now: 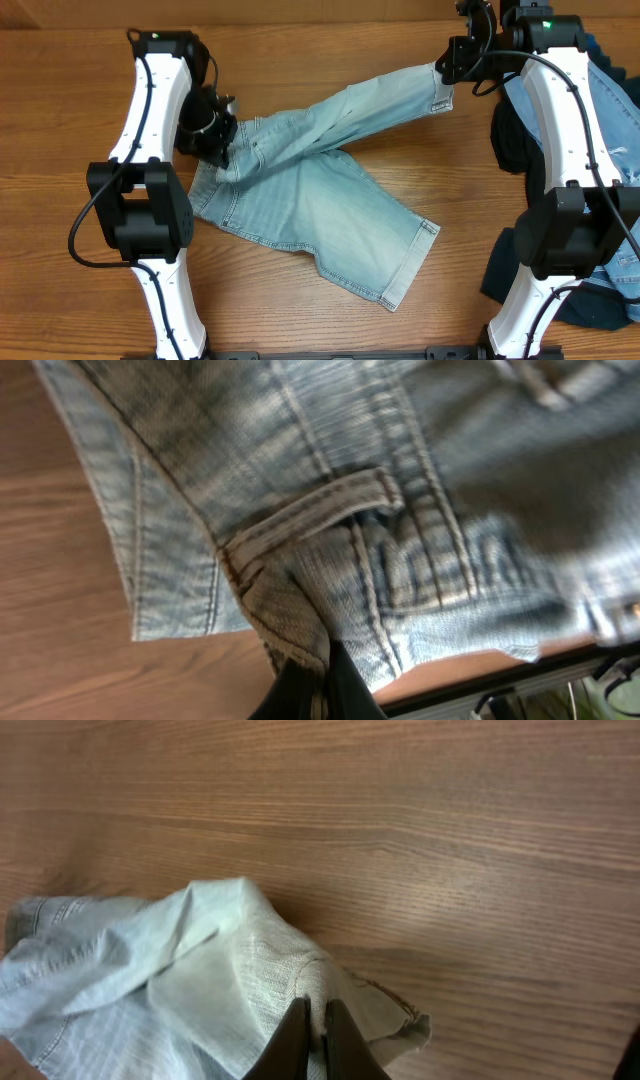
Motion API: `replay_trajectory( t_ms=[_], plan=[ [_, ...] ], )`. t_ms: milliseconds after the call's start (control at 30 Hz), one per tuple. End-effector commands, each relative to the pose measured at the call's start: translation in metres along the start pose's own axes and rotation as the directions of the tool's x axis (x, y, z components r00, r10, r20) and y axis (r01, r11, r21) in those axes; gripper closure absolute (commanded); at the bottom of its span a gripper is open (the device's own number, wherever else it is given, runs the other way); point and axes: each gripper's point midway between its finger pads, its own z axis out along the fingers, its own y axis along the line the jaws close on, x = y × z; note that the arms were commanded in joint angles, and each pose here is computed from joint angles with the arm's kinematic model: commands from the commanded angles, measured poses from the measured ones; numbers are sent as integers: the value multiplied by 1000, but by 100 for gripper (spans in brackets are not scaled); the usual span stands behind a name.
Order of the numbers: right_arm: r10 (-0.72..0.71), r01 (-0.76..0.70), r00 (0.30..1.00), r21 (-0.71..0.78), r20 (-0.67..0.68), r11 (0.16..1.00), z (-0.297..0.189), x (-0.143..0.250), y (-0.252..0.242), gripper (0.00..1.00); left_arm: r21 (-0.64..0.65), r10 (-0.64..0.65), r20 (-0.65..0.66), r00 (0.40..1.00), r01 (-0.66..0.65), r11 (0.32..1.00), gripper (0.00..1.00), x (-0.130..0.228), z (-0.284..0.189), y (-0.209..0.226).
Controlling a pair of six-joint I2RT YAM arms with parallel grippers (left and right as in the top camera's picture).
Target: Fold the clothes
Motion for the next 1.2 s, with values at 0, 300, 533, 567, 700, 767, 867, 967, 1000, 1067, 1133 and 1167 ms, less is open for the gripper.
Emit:
replay_trajectory(
  t_ms=[0, 300, 533, 567, 700, 767, 867, 967, 1000, 1067, 1133, 1167],
  plan=[
    [-50, 49, 995, 16, 88, 999, -26, -20, 8, 96, -27, -29, -82, 996, 27, 999, 96, 20, 14, 5],
    [-66, 65, 990, 19, 126, 998, -28, -29, 8, 96, -47, -48, -113, 992, 43, 998, 86, 26, 21, 10],
    [-53, 52, 994, 16, 95, 999, -32, -20, 11, 96, -15, 5, 198, 980, -2, 1000, 89, -14, -29, -6],
    [-48, 47, 995, 16, 84, 999, -34, -17, 11, 96, 4, 7, 208, 978, -8, 1000, 89, -15, -30, -10],
    [-55, 53, 993, 17, 100, 998, -64, -12, 25, 96, 50, 23, 245, 969, -36, 998, 80, -24, -32, -20],
    [-64, 62, 991, 18, 119, 998, -82, -10, 33, 96, 46, 33, 262, 964, -47, 998, 78, -29, -33, -21],
    [-200, 200, 972, 12, 123, 980, -100, -1, 60, 96, 40, 49, 278, 959, -63, 997, 77, -33, -34, -25],
    [-271, 266, 958, 63, 93, 962, -93, 5, 85, 96, 34, 64, 281, 957, -76, 996, 76, -34, -33, -25],
    [-288, 280, 954, 97, 86, 955, -90, 5, 87, 96, 34, 64, 282, 957, -77, 996, 76, -34, -33, -25],
    [-341, 321, 937, 195, 79, 927, -83, 2, 93, 96, 32, 73, 289, 955, -86, 996, 75, -36, -34, -25],
    [-378, 354, 923, 237, 65, 905, -75, 3, 101, 96, 29, 77, 300, 951, -90, 996, 75, -39, -35, -26],
    [-380, 359, 923, 230, 54, 905, -71, 7, 103, 96, 28, 78, 310, 948, -92, 995, 75, -41, -36, -26]
  ],
)
